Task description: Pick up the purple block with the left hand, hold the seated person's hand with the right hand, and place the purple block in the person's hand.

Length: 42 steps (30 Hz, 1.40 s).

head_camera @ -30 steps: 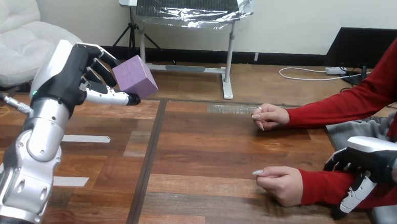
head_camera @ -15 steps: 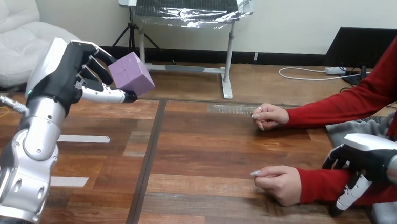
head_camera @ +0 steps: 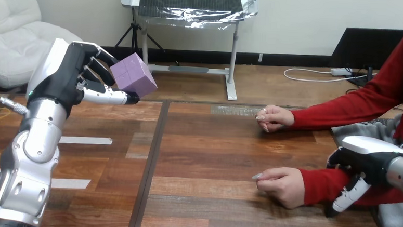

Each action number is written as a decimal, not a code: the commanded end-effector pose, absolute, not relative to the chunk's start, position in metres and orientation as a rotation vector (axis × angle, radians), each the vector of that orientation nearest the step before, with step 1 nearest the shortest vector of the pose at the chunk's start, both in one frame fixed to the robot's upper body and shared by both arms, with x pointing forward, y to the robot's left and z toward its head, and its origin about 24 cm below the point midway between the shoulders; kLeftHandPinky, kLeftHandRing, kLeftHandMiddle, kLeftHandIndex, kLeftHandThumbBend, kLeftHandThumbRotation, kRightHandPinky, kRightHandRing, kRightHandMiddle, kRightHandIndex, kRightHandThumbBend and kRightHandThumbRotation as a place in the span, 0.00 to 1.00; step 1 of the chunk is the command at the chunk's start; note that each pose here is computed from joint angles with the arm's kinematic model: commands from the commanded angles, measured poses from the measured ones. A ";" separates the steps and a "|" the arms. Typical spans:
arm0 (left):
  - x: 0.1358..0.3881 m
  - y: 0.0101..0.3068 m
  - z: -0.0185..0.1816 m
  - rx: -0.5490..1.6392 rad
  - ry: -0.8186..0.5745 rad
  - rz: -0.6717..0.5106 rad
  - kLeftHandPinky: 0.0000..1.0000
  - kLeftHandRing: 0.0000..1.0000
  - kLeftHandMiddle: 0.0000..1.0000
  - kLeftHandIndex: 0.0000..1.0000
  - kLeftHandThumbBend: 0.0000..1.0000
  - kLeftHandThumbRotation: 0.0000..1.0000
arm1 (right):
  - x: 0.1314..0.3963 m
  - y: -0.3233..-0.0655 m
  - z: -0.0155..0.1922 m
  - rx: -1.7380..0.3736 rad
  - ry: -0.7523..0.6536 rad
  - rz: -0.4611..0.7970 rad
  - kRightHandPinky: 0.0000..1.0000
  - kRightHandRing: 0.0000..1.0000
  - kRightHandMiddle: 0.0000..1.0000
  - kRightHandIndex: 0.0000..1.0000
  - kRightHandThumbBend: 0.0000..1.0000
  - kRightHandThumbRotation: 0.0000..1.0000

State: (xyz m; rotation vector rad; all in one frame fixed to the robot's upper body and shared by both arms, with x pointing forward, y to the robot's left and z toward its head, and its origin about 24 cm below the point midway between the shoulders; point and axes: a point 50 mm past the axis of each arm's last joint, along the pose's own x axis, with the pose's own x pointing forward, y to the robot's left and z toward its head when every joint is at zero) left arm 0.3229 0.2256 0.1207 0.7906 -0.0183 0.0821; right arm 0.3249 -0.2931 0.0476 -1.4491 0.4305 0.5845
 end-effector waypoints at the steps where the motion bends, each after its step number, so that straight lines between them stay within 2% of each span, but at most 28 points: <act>1: 0.328 0.221 0.146 0.797 -0.121 0.096 0.27 0.35 0.42 0.43 0.75 0.00 | 0.330 -0.276 0.041 -1.454 0.398 0.644 0.21 0.30 0.42 0.54 0.92 0.22; 4: 0.328 0.221 0.146 0.798 -0.121 0.094 0.27 0.35 0.42 0.43 0.74 0.00 | 0.329 -0.275 0.041 -1.455 0.383 0.643 0.17 0.25 0.38 0.51 0.91 0.21; 10: 0.328 0.221 0.146 0.795 -0.122 0.092 0.27 0.35 0.42 0.43 0.74 0.00 | 0.329 -0.275 0.042 -1.449 0.365 0.643 0.17 0.26 0.37 0.49 0.89 0.23; 16: 0.328 0.220 0.146 0.797 -0.122 0.091 0.27 0.35 0.42 0.43 0.74 0.00 | 0.330 -0.275 0.042 -1.443 0.352 0.634 0.16 0.23 0.33 0.47 0.87 0.28; 27: 0.328 0.220 0.145 0.794 -0.126 0.091 0.27 0.35 0.42 0.43 0.74 0.00 | 0.329 -0.276 0.044 -1.418 0.288 0.598 0.11 0.18 0.27 0.40 0.85 0.26; 34: 0.328 0.218 0.144 0.791 -0.126 0.091 0.27 0.34 0.41 0.43 0.74 0.00 | 0.328 -0.277 0.047 -1.396 0.248 0.581 0.12 0.17 0.26 0.35 0.84 0.26; 42: 0.328 0.216 0.141 0.778 -0.127 0.088 0.26 0.34 0.41 0.43 0.74 0.00 | 0.329 -0.278 0.053 -1.377 0.210 0.560 0.17 0.22 0.30 0.33 0.84 0.24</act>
